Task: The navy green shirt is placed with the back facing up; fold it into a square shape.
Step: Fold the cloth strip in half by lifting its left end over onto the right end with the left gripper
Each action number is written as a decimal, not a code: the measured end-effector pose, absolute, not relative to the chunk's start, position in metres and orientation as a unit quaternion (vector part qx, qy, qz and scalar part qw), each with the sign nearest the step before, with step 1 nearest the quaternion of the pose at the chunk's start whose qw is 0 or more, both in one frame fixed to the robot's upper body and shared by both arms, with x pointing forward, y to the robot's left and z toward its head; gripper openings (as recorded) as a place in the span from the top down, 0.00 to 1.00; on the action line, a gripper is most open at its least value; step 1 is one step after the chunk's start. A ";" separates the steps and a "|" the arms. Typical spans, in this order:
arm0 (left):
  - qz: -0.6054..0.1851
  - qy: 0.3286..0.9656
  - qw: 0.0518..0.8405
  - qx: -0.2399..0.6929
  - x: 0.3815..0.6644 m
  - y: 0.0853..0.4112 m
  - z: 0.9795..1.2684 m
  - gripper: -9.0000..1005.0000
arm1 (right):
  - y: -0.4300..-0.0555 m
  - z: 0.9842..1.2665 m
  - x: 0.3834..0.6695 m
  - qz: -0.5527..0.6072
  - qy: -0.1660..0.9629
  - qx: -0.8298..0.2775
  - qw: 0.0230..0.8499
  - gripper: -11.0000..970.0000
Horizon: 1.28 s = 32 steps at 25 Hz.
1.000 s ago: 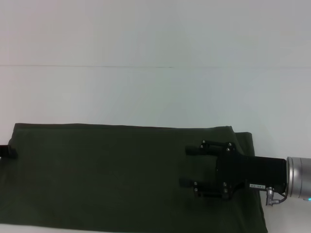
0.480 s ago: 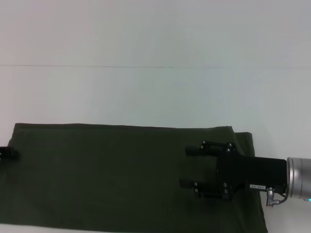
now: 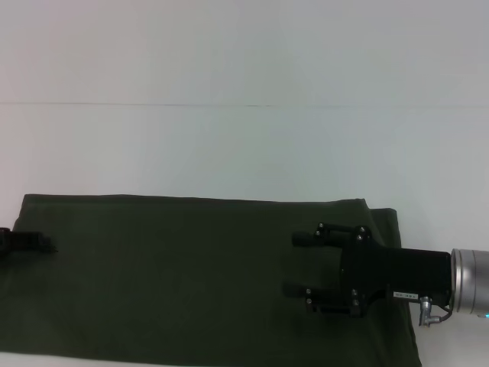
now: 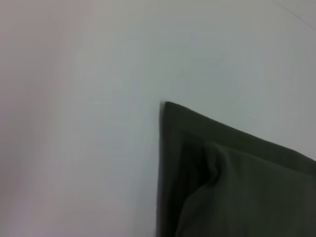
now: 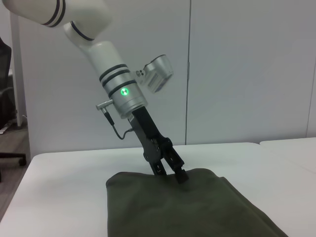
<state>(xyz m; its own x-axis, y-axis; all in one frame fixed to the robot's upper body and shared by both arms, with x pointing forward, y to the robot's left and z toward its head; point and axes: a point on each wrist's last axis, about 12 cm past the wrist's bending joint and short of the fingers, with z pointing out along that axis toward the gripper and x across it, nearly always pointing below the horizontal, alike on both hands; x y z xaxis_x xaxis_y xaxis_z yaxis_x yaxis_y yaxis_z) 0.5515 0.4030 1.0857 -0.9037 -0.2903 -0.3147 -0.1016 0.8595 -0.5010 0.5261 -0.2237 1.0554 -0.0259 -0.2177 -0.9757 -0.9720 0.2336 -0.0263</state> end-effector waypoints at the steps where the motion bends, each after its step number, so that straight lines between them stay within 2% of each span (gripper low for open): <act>1: -0.247 0.944 0.192 -0.102 0.552 0.401 1.085 0.06 | -0.224 1.055 0.526 0.379 0.608 -0.489 0.498 0.23; 14: -0.287 0.940 0.170 -0.075 0.565 0.364 1.080 0.06 | -0.224 1.055 0.524 0.382 0.607 -0.488 0.497 0.23; 23: -0.285 0.940 0.164 -0.093 0.564 0.365 1.080 0.12 | -0.225 1.055 0.524 0.382 0.607 -0.487 0.498 0.23; 32: -0.264 0.945 0.173 -0.087 0.566 0.369 1.082 0.27 | -0.224 1.056 0.523 0.386 0.603 -0.487 0.500 0.23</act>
<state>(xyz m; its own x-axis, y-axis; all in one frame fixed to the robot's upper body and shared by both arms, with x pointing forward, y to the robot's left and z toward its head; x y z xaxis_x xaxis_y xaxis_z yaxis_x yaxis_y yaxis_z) 0.5664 0.3692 1.0818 -0.9246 -0.2568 -0.2813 -0.0738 0.8453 -0.5291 0.5234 -0.2242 1.0561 -0.0254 -0.2017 -0.9791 -0.9737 0.2268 -0.0215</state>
